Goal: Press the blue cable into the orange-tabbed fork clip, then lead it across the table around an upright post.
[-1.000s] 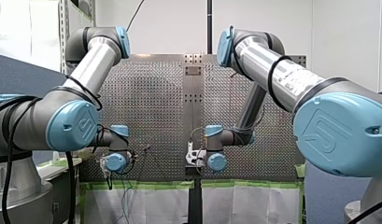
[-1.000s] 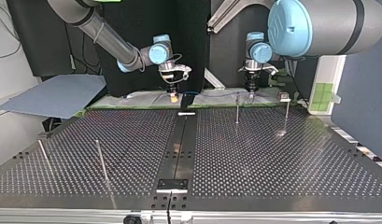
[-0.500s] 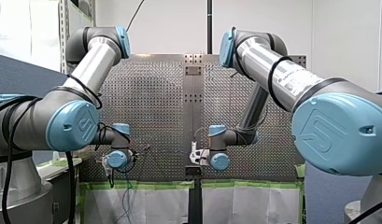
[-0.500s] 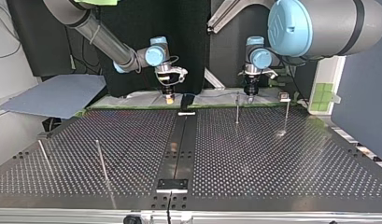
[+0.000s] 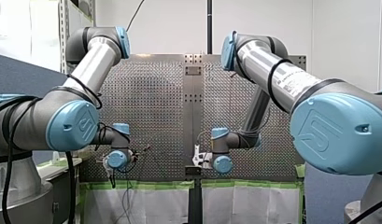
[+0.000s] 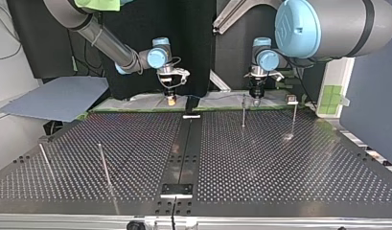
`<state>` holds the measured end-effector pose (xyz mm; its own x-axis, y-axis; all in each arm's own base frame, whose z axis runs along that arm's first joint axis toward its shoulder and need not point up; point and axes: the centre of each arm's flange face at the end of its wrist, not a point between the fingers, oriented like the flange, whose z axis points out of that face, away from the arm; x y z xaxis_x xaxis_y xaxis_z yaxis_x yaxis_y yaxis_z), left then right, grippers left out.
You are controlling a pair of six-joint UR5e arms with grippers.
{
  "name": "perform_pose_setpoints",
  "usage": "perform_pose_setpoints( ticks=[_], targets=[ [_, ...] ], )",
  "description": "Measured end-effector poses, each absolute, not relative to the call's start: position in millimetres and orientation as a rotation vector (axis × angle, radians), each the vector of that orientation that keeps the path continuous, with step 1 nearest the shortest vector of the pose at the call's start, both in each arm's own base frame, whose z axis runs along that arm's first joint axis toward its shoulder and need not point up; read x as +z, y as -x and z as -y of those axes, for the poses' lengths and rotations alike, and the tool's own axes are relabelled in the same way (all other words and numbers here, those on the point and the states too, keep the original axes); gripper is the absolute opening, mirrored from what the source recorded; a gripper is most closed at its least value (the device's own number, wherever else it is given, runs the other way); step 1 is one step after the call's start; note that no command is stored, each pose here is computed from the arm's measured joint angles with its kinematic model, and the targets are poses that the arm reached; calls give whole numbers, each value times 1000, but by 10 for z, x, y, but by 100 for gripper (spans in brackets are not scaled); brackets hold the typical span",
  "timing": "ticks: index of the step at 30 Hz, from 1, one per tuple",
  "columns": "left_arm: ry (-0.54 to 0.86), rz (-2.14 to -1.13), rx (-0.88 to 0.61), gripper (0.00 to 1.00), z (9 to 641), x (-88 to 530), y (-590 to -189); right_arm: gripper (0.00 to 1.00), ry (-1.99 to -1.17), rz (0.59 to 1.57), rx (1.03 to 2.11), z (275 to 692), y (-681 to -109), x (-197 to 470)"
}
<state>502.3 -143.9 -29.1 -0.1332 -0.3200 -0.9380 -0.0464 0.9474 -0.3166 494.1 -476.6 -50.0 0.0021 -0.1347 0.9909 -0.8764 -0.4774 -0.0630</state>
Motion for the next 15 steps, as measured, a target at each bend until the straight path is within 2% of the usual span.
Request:
perform_pose_setpoints(
  ticks=[15],
  targets=[
    [319,-1666,-283,0,1427,-235,-5164,0,-1619,1060,1537,5013,-4893,-421]
  ],
)
